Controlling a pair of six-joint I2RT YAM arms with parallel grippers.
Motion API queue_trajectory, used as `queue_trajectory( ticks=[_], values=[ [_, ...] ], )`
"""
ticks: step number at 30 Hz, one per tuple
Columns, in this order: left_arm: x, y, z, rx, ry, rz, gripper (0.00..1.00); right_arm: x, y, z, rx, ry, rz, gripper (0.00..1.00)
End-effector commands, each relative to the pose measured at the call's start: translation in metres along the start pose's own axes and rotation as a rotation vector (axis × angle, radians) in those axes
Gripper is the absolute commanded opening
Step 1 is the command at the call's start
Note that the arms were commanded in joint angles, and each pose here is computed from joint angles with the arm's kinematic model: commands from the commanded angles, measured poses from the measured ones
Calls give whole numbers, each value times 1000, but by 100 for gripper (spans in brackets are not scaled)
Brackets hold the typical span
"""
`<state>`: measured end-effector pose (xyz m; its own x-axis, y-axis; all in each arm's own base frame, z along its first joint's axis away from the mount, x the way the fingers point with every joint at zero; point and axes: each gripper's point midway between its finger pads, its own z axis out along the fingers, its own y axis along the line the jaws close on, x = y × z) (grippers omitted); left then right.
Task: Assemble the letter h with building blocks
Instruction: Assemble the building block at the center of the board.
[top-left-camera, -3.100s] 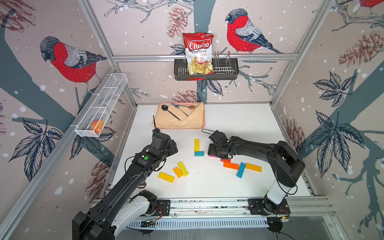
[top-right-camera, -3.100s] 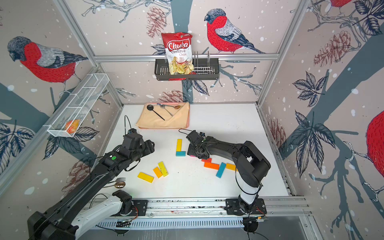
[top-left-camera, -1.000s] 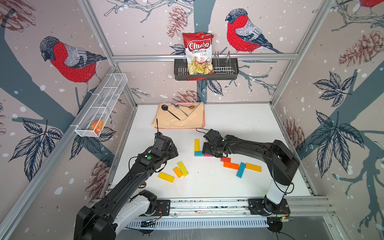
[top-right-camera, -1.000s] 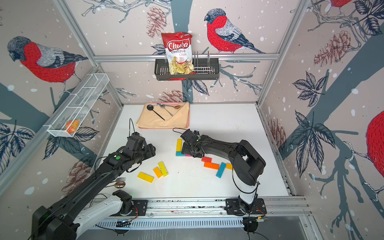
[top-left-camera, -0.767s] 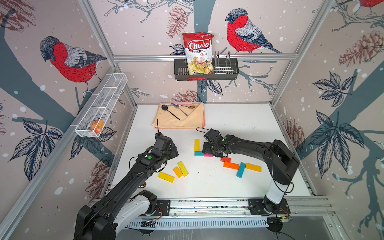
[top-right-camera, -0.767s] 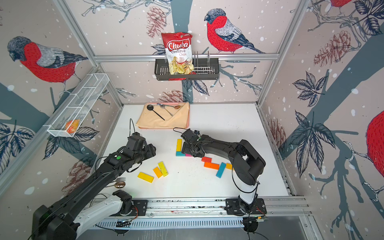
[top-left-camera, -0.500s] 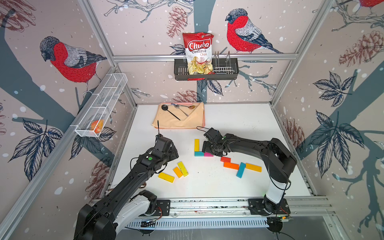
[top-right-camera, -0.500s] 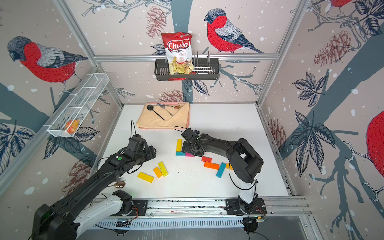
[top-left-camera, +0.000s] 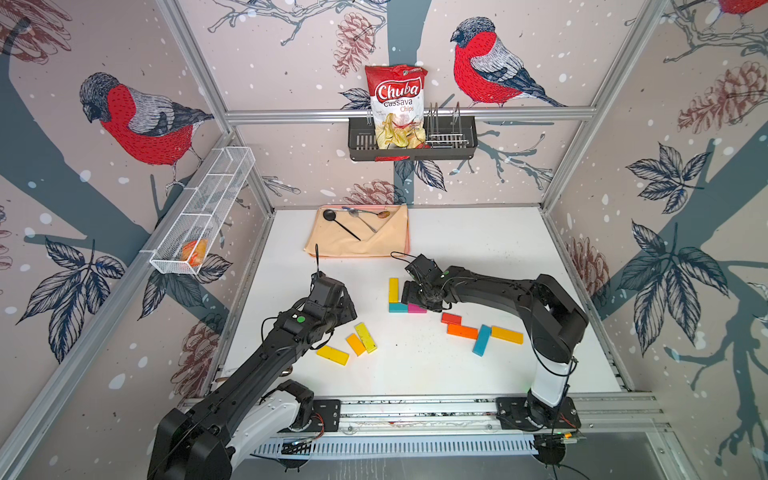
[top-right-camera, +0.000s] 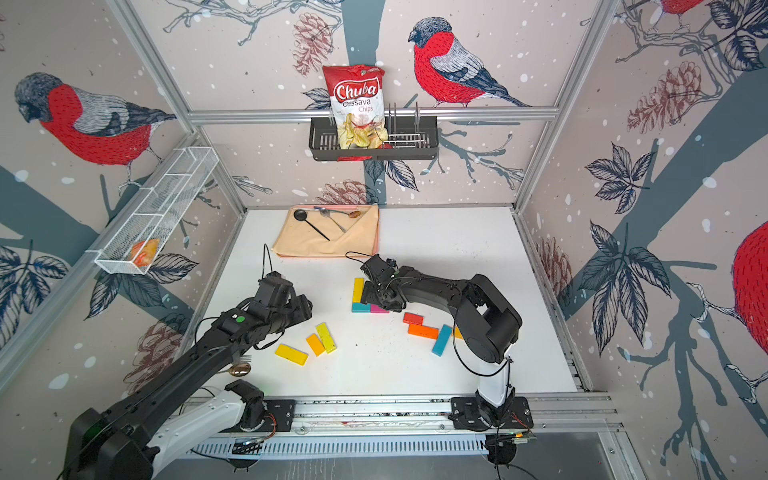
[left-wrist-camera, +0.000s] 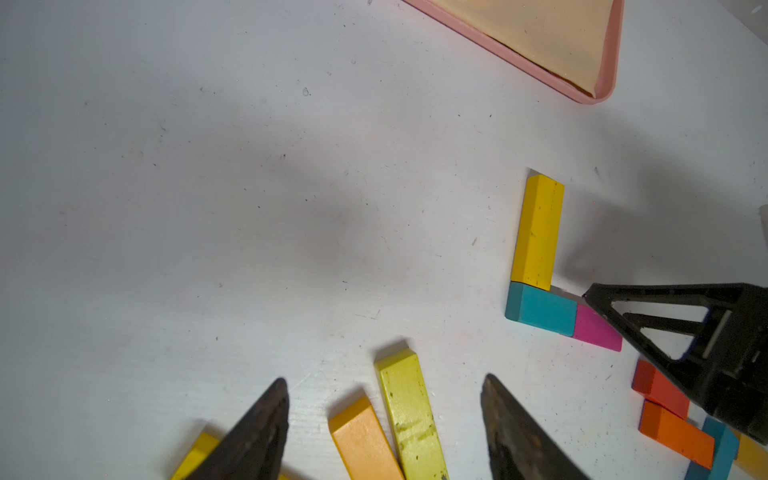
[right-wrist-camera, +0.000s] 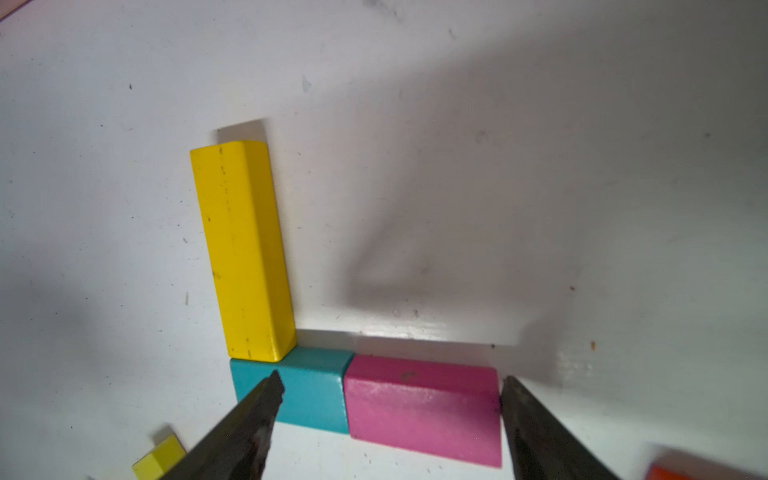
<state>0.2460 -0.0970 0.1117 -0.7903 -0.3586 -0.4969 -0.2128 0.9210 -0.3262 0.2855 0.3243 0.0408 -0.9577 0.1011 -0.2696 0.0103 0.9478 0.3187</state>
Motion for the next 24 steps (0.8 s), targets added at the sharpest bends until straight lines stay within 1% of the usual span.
queue_trajectory(
  ticks=[1,7,13,17,19,22,24],
  values=[
    [-2,0,0,-2,-12,-7,72,-3,-3,-1,16,-5,-4,84],
    [6,-2,5,17,28,6,73,-12,-4,-18,37,-57,-15,84],
    [39,-10,21,32,139,6,65,-16,-1,-47,74,-126,-58,85],
    [57,-31,27,48,174,54,63,-6,-1,-57,68,-132,-72,85],
    [59,-32,33,31,184,56,61,-1,-1,-61,64,-134,-74,85],
    [61,-24,44,-27,186,53,59,3,-6,-66,61,-140,-66,85],
    [68,-21,51,-46,213,57,57,5,-10,-70,62,-145,-60,85]
  ],
)
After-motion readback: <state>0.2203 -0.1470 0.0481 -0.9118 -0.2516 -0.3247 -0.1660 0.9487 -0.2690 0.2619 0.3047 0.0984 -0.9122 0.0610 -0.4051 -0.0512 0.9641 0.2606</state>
